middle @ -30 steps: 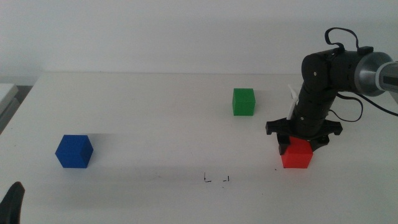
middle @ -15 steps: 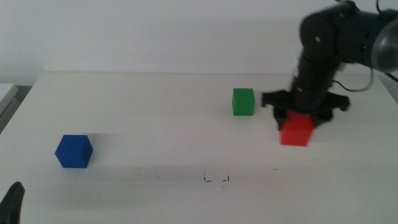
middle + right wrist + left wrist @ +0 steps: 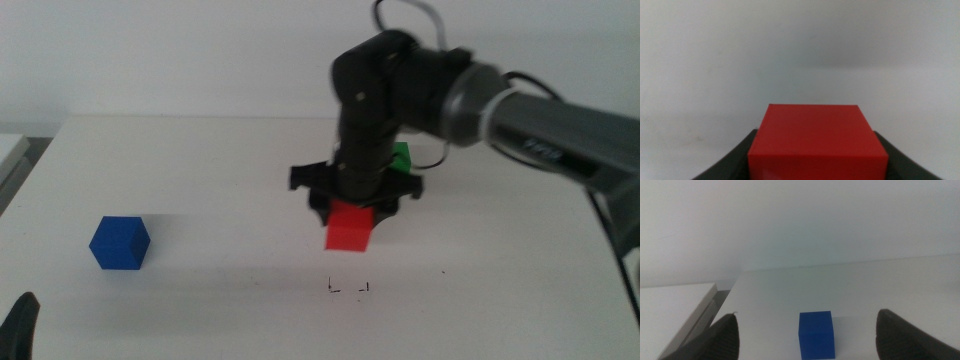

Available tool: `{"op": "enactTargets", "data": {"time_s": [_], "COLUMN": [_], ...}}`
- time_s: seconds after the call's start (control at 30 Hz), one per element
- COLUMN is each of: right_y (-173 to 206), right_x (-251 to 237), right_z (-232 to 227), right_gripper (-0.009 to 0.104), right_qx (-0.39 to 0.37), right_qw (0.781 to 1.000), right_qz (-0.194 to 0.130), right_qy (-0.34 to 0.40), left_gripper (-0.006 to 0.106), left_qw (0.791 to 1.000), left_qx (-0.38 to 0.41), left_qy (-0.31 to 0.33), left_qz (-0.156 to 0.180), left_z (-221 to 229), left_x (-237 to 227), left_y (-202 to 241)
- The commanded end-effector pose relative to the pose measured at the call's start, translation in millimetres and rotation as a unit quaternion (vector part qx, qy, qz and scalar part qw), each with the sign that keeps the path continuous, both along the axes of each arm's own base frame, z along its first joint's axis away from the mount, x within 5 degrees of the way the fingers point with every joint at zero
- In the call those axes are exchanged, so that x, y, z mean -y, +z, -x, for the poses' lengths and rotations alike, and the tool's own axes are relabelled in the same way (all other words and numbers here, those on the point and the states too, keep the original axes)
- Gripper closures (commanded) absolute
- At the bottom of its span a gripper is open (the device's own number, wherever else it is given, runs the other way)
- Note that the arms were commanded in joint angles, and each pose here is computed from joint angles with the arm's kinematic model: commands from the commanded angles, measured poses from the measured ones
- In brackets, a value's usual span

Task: Stack red cubes first, then green, then blue cubes in a specific spot.

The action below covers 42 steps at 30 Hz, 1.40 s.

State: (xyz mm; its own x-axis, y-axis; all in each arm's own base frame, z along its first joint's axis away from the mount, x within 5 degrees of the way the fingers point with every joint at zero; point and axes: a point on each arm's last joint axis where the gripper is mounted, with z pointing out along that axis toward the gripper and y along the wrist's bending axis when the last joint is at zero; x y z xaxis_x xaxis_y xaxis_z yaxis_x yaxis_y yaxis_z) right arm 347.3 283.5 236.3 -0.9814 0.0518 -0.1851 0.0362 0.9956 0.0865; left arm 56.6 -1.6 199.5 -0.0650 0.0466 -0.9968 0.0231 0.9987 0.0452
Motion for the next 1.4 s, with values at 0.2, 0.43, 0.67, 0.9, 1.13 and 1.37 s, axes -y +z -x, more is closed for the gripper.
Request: {"op": "enactTargets", "data": {"time_s": [0.2,0.43,0.67,0.9,1.13,1.37], "right_y": [-11.7,-29.4,-43.7,-57.4,-61.9,-61.3], "right_x": [-9.7,-11.5,-10.6,-4.7,-3.7,-7.4], "right_z": [-1.2,-2.9,-0.9,3.5,6.0,3.5], "right_gripper": [0.072,0.072,0.072,0.072,0.072,0.072], "right_qx": [0.002,-0.015,-0.033,-0.054,-0.064,-0.048], "right_qw": [1.0,0.999,0.999,0.997,0.996,0.998], "right_qz": [0.019,0.03,0.041,0.058,0.06,0.044], "right_qy": [0.0,-0.009,-0.01,-0.012,-0.011,-0.008], "left_gripper": [0.007,0.007,0.007,0.007,0.007,0.007], "left_qw": [1.0,1.0,1.0,1.0,1.0,1.0], "left_qx": [0.008,0.008,0.008,0.008,0.008,0.008], "left_qy": [0.002,0.002,0.002,0.002,0.002,0.002], "left_qz": [0.0,0.0,0.0,0.0,0.0,0.0], "left_z": [0.2,0.2,0.2,0.2,0.2,0.2], "left_x": [-0.2,-0.2,-0.2,-0.2,-0.2,-0.2], "left_y": [1.2,1.2,1.2,1.2,1.2,1.2]}}
